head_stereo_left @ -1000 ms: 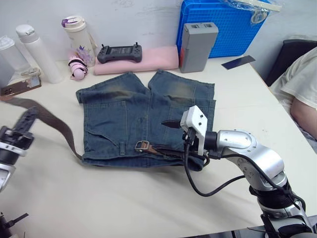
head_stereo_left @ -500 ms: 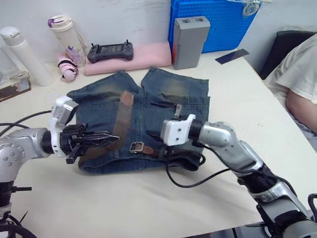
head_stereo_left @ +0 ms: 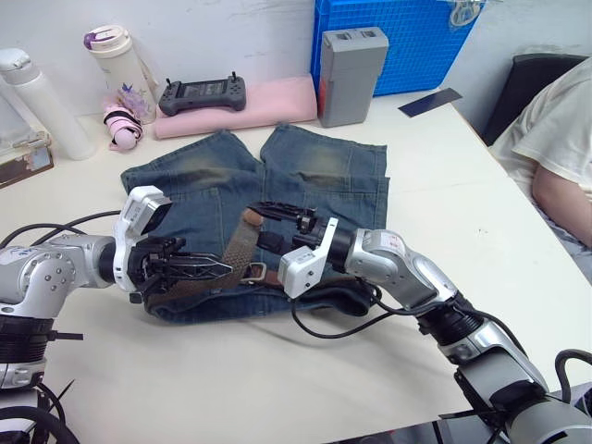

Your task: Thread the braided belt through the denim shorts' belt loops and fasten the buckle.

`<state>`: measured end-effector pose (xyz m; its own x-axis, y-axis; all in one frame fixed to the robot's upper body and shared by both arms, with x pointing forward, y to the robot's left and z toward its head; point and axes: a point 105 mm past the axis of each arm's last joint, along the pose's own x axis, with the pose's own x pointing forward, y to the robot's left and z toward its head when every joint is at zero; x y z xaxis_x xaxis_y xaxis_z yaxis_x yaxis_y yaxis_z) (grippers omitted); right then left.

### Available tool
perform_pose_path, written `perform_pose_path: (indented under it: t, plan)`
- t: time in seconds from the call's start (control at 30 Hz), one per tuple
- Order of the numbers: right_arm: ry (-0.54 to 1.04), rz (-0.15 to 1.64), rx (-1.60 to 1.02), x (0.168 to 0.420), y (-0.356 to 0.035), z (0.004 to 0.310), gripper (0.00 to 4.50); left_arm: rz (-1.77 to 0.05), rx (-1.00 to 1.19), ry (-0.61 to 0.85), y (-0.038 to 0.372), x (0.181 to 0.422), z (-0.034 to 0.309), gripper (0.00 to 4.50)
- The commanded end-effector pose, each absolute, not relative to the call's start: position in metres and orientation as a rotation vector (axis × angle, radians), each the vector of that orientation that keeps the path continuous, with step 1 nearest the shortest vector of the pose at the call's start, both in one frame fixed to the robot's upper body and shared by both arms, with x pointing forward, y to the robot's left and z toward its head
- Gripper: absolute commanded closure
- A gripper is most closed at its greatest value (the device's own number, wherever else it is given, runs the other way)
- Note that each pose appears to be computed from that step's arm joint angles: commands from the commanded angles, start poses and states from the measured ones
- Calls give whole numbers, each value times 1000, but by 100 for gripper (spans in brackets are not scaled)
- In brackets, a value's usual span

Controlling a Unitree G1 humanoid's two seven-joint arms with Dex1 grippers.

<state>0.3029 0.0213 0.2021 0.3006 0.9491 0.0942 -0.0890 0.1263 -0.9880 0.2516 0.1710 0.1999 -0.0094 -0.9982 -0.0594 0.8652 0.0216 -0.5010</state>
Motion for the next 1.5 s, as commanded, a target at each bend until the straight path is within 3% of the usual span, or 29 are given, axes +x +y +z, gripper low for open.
perform_pose_path:
  t: [0.03,0.1,0.37,0.47,0.67,0.87,0.93,1.07,1.27,1.5]
  plan:
    - [-949,937,-1148,307,19,209,326,-1537,-340,439,174,249,209,450]
    - [-937,939,-1150,308,19,207,436,-1536,-341,439,175,247,210,450]
    - [-905,948,-1127,312,22,204,445,-1443,-353,461,182,253,205,450]
    - [-873,947,-1134,316,22,200,450,-1356,-381,455,190,264,206,342]
    - [-737,930,-1169,331,14,186,450,-1214,-322,257,210,272,238,92]
    - [-578,886,-1157,347,7,173,450,-1296,-482,-2,198,241,298,92]
    - [-574,866,-1141,347,8,176,450,-1362,-640,11,179,220,289,92]
    - [-564,843,-1119,348,10,177,450,-1328,-855,161,145,184,231,92]
    - [-581,787,-1097,349,7,188,450,-925,-1184,99,148,203,191,92]
    - [-644,753,-1071,342,13,201,450,-707,-1365,221,121,218,166,92]
